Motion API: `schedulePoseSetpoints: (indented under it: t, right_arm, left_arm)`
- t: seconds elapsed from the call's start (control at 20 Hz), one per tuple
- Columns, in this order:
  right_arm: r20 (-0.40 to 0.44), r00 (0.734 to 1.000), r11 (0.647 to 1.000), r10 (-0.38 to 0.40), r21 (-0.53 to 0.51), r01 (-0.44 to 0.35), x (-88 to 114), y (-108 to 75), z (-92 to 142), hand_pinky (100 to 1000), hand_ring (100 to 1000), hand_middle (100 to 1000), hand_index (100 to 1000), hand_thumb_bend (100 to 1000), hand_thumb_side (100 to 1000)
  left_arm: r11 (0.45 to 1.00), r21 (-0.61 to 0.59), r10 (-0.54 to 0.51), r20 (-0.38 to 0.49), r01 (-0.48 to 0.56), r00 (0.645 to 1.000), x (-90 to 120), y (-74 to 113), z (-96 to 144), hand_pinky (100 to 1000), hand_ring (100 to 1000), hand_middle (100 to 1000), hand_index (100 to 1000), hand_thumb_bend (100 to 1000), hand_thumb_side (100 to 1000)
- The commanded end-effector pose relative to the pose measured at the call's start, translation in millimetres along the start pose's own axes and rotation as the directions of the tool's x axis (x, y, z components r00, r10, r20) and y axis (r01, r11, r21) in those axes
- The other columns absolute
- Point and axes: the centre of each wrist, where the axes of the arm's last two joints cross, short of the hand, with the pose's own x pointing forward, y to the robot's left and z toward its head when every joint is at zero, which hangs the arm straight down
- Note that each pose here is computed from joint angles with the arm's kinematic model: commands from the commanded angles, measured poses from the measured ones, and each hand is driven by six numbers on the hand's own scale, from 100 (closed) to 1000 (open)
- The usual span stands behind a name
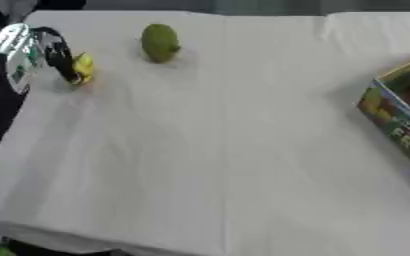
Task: Pick up the objects with one hand, pass them to the other hand, and then place them into the box on the other side of the table.
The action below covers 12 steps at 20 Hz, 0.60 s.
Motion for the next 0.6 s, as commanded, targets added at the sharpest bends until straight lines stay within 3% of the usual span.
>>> schedulePoseSetpoints:
  t: [0.05,0.15,0.2,0.35,0.6]
  right_arm:
    - [0.020,1.000,1.000,0.023,0.006,-0.023,5.9,-6.2,-4.0,836,613,703,756,100,519]
    - [0.016,1.000,1.000,0.024,0.005,-0.024,4.9,-6.4,-3.1,836,613,703,756,100,519]
    - [0.014,1.000,1.000,0.024,0.004,-0.024,4.3,-6.5,-2.5,836,613,703,756,100,519]
    - [0.010,1.000,1.000,0.025,0.005,-0.025,3.1,-6.6,-1.5,836,612,703,756,100,518]
    - [0.008,1.000,1.000,0.022,0.006,-0.022,1.9,-6.4,-0.5,837,612,704,756,100,520]
  left_arm:
    - [0.999,0.049,0.015,-0.024,-0.014,1.000,-6.3,10.6,2.5,781,766,715,701,174,206]
    - [0.998,0.063,0.021,-0.027,-0.019,0.999,-6.3,10.4,2.2,771,756,700,683,121,252]
    - [0.997,0.073,0.022,-0.031,-0.020,0.999,-6.4,10.3,2.1,768,754,699,683,141,246]
    - [0.996,0.090,0.020,-0.037,-0.017,0.999,-6.1,8.8,1.4,767,753,703,694,295,216]
    - [0.989,0.150,0.001,-0.071,0.010,0.997,-4.4,8.3,1.3,716,702,624,594,200,150]
